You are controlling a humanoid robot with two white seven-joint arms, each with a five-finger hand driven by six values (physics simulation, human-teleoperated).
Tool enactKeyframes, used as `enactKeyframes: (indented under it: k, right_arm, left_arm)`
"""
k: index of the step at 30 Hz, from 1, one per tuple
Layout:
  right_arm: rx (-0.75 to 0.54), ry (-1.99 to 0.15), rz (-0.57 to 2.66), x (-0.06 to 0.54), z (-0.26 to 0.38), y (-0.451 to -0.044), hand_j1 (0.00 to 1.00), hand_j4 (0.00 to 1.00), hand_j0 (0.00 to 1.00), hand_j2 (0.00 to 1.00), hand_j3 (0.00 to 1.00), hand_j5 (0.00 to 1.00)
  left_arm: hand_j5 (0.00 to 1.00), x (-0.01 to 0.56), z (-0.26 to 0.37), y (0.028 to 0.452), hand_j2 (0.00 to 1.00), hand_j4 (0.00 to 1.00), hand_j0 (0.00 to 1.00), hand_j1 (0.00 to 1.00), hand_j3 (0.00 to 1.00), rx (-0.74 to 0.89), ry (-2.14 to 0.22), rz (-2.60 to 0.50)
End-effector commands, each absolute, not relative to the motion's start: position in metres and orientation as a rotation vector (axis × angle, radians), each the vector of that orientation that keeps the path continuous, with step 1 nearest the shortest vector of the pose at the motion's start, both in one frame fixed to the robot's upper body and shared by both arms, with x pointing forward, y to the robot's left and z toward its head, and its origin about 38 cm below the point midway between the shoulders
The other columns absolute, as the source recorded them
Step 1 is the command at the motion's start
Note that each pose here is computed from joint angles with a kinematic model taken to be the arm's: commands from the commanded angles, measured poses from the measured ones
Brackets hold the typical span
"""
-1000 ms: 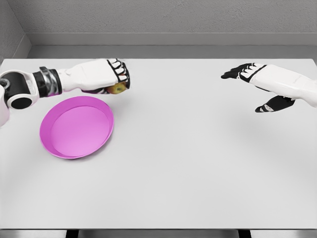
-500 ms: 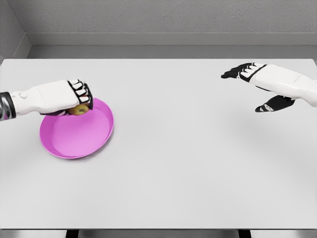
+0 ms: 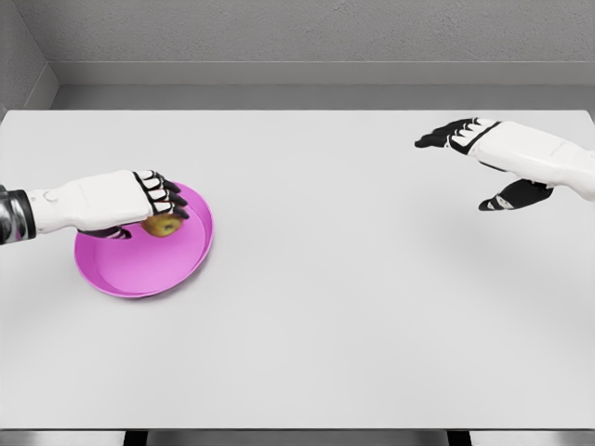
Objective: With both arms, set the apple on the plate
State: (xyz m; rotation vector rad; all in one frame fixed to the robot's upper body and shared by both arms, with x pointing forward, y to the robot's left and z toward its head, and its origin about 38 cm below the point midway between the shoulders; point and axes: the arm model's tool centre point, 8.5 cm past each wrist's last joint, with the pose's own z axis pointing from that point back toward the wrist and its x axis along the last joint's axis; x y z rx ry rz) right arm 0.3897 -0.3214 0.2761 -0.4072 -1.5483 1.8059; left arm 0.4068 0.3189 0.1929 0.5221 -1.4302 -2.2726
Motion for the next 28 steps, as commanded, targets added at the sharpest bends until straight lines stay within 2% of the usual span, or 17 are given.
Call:
enactKeyframes:
  k: [1, 6, 12, 18, 28]
  right_arm:
    - [-0.405, -1.55, 1.802, 0.39, 0.277, -0.322, 1.0, 1.0, 1.0, 1.0, 1.0, 1.0]
    - [-0.409, -1.548, 1.802, 0.39, 0.277, -0.323, 1.0, 1.0, 1.0, 1.0, 1.0, 1.0]
    - [-0.409, -1.548, 1.802, 0.39, 0.277, -0.323, 1.0, 1.0, 1.0, 1.0, 1.0, 1.0]
    - [-0.41, -1.547, 1.804, 0.389, 0.278, -0.323, 1.0, 1.0, 1.0, 1.0, 1.0, 1.0]
    - [-0.41, -1.547, 1.804, 0.389, 0.278, -0.323, 1.0, 1.0, 1.0, 1.0, 1.0, 1.0]
  left_arm:
    - [1.0, 0.406, 0.194, 0.318, 1.0, 1.0, 1.0, 1.0, 1.0, 0.518, -1.438, -2.27]
    - [1.0, 0.407, 0.202, 0.319, 1.0, 1.0, 1.0, 1.0, 1.0, 0.52, -1.469, -2.236]
    - [1.0, 0.418, 0.229, 0.323, 1.0, 1.0, 1.0, 1.0, 1.0, 0.484, -1.603, -2.044]
    - [1.0, 0.431, 0.244, 0.345, 1.0, 1.0, 1.0, 1.0, 1.0, 0.567, -1.601, -1.969]
    - [1.0, 0.431, 0.248, 0.348, 1.0, 1.0, 1.0, 1.0, 1.0, 0.581, -1.613, -1.946]
